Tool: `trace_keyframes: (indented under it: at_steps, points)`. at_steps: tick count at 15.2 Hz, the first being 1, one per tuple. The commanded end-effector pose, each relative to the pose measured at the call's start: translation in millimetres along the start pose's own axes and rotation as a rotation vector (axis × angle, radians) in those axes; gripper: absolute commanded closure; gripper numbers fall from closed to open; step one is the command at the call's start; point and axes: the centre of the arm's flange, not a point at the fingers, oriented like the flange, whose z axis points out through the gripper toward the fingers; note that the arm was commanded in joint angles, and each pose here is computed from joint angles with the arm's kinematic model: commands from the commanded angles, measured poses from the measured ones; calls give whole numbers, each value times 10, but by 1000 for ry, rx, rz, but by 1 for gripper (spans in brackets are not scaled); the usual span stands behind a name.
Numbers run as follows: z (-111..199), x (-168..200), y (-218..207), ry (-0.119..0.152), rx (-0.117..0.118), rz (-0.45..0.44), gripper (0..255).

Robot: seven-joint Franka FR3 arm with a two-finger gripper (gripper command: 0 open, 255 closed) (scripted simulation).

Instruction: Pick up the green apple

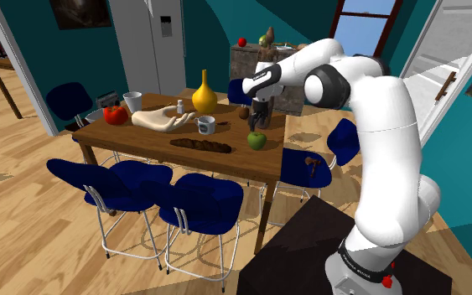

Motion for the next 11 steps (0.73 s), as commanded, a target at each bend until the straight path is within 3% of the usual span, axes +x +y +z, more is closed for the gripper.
trace_keyframes:
  at_steps: [1, 4, 5, 11]
  points:
    - [110, -4, 3, 0, 0, 0, 0]
    - [193, -6, 0, 0, 0, 0, 0]
    - [191, -10, -2, 0, 0, 0, 255]
    - [189, -8, -1, 0, 0, 0, 255]
